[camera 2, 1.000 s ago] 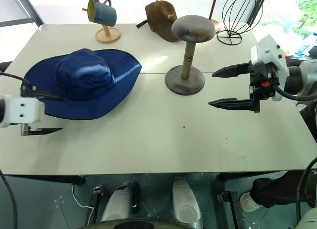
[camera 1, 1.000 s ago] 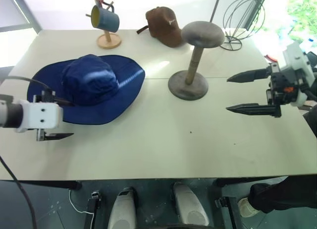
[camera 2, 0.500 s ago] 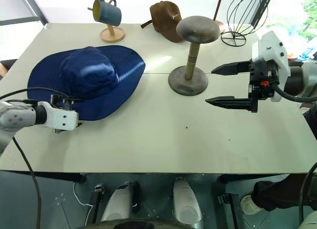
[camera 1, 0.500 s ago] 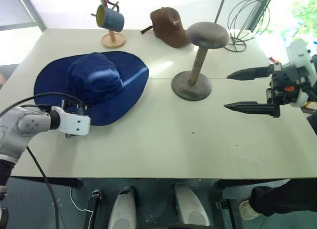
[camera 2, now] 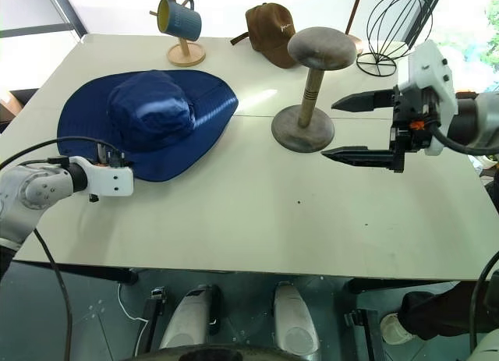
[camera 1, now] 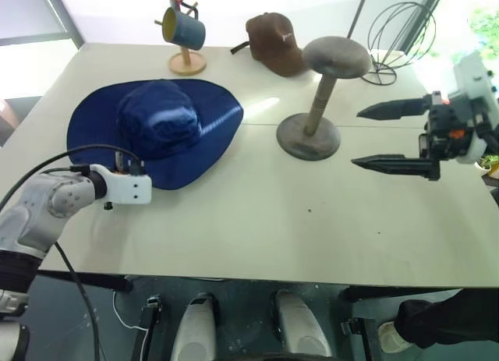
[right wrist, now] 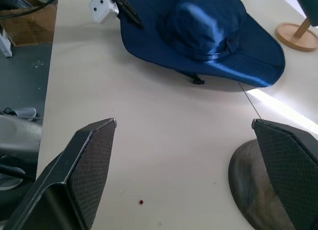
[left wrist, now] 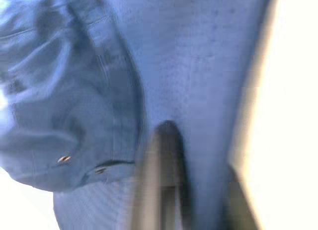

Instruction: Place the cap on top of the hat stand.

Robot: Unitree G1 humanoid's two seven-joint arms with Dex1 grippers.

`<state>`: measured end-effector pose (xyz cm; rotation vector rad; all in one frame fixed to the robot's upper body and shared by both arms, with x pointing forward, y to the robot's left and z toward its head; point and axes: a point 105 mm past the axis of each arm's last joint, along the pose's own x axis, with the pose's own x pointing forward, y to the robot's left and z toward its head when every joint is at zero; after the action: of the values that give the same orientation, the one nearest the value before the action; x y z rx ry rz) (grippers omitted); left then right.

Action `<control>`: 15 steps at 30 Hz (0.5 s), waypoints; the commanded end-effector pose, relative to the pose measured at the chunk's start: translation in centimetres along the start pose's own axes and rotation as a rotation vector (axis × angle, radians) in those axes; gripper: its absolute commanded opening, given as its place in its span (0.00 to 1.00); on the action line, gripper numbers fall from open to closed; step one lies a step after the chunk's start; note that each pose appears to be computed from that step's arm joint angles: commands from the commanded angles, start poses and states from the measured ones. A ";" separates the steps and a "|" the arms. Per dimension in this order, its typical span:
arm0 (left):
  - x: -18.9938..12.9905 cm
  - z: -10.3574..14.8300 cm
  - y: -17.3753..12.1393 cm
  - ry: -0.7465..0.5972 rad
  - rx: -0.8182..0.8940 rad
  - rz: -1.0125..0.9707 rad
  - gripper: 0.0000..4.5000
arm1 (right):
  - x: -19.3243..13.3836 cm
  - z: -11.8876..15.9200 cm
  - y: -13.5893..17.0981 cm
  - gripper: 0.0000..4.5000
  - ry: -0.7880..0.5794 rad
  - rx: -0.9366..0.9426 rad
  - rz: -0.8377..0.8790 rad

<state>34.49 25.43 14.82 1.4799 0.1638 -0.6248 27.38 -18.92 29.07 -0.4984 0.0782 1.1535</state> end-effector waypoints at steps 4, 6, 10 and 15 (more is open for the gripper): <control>-0.9 2.9 5.7 -0.142 -0.433 0.158 0.01 | -1.3 1.2 -1.4 1.00 -0.003 -0.074 -0.108; -1.1 3.5 7.3 -0.173 -0.516 0.187 0.01 | -1.7 1.3 -1.4 1.00 -0.006 -0.073 -0.111; -1.5 4.5 10.5 -0.232 -0.629 0.239 0.01 | -2.3 1.2 -1.1 1.00 -0.001 -0.076 -0.110; -2.0 7.2 15.9 -0.348 -0.653 0.327 0.01 | -3.1 0.6 -1.1 1.00 0.018 -0.067 -0.145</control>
<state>38.83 19.16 27.73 0.7247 -0.0458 -0.5060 27.51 -21.32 29.61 -0.5279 0.0665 1.0393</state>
